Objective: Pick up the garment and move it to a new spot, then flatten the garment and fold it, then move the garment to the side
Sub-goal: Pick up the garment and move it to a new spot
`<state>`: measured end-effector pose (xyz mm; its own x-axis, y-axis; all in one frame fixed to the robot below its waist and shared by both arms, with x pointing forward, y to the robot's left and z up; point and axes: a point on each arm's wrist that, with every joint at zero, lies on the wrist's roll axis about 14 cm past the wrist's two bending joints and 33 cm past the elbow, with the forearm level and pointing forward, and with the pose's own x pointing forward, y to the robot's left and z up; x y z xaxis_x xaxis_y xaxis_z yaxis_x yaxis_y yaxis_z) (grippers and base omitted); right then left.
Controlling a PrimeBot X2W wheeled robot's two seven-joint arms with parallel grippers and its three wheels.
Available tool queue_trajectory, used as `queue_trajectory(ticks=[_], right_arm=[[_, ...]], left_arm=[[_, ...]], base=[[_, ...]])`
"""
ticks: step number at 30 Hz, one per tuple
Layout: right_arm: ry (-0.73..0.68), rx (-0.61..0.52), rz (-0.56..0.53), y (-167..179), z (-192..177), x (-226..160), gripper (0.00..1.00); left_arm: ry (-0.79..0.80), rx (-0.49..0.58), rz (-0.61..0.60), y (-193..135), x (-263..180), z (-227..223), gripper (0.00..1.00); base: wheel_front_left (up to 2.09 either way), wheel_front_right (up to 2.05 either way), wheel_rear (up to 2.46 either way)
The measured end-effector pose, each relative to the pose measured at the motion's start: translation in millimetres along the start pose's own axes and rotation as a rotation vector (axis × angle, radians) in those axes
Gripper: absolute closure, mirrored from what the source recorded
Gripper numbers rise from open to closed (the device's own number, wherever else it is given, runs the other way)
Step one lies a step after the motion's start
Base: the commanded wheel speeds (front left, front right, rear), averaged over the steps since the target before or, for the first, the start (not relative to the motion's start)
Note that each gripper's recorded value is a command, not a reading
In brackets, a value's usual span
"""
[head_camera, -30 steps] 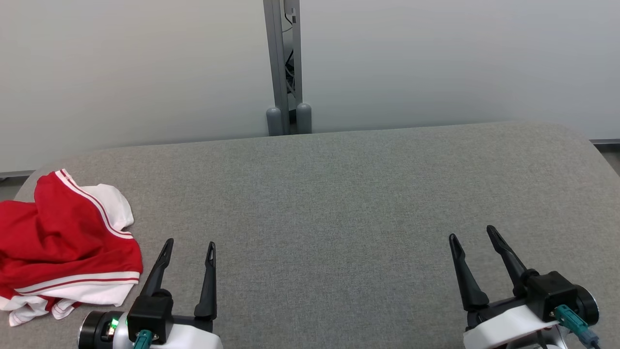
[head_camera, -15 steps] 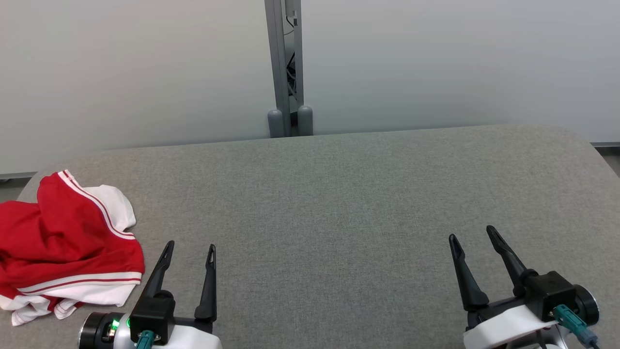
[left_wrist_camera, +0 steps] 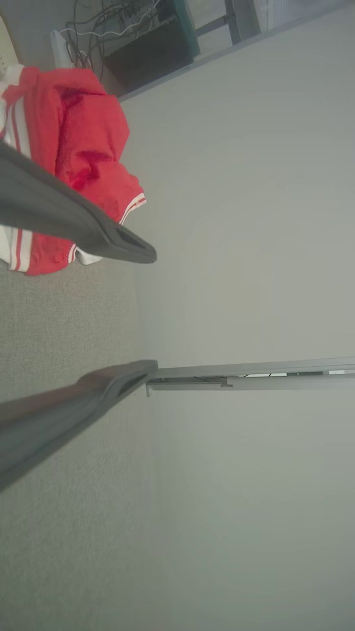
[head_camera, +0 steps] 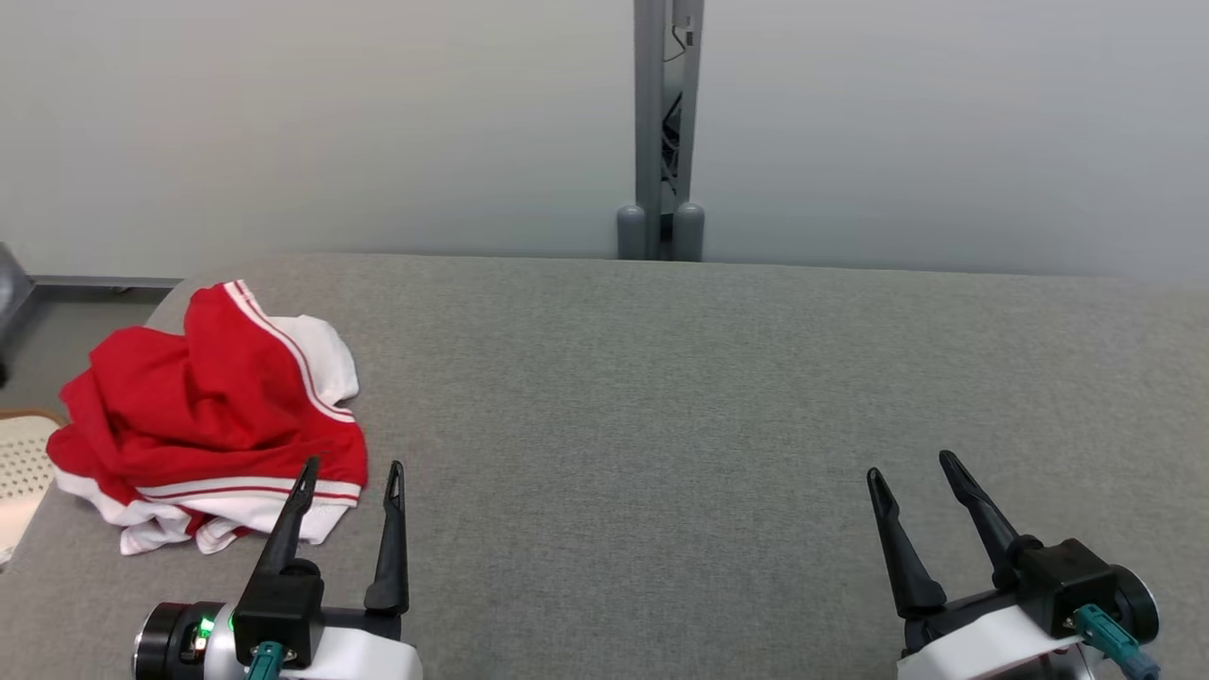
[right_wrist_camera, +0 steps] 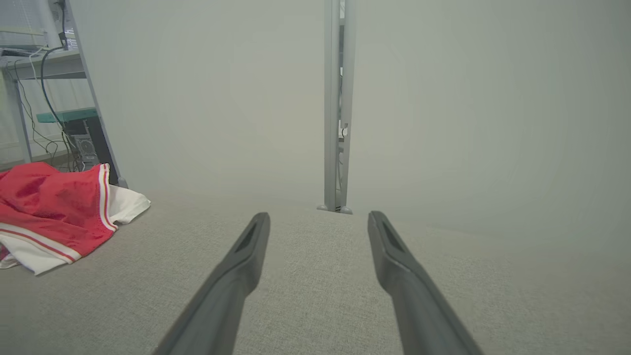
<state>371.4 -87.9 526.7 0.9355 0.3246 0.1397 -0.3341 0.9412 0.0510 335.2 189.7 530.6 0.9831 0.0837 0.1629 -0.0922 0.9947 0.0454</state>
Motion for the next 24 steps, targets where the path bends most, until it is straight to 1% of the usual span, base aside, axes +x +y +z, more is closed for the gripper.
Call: queue_trajectory(ticks=[2,7,12,14,24], right_arm=[[0.002,0.014,0.046,14,-2,8,0.0],[0.014,0.032,0.132,42,-7,18,0.0],[0.016,0.047,0.197,63,-8,27,0.0],[0.017,0.049,0.208,66,-9,28,0.0],[0.028,0.07,0.325,106,-12,37,0.0]], left_arm=[[0.001,0.0,0.051,15,-8,0,0.0],[0.005,-0.004,0.138,41,-22,1,0.0],[0.02,-0.009,0.224,65,-40,-3,0.0],[0.02,-0.012,0.241,69,-43,-2,0.0],[0.009,-0.012,0.377,106,-74,3,0.0]], base=[[0.0,0.0,0.0],[0.0,0.0,0.0],[0.0,0.0,0.0],[0.0,0.0,0.0],[0.0,0.0,0.0]])
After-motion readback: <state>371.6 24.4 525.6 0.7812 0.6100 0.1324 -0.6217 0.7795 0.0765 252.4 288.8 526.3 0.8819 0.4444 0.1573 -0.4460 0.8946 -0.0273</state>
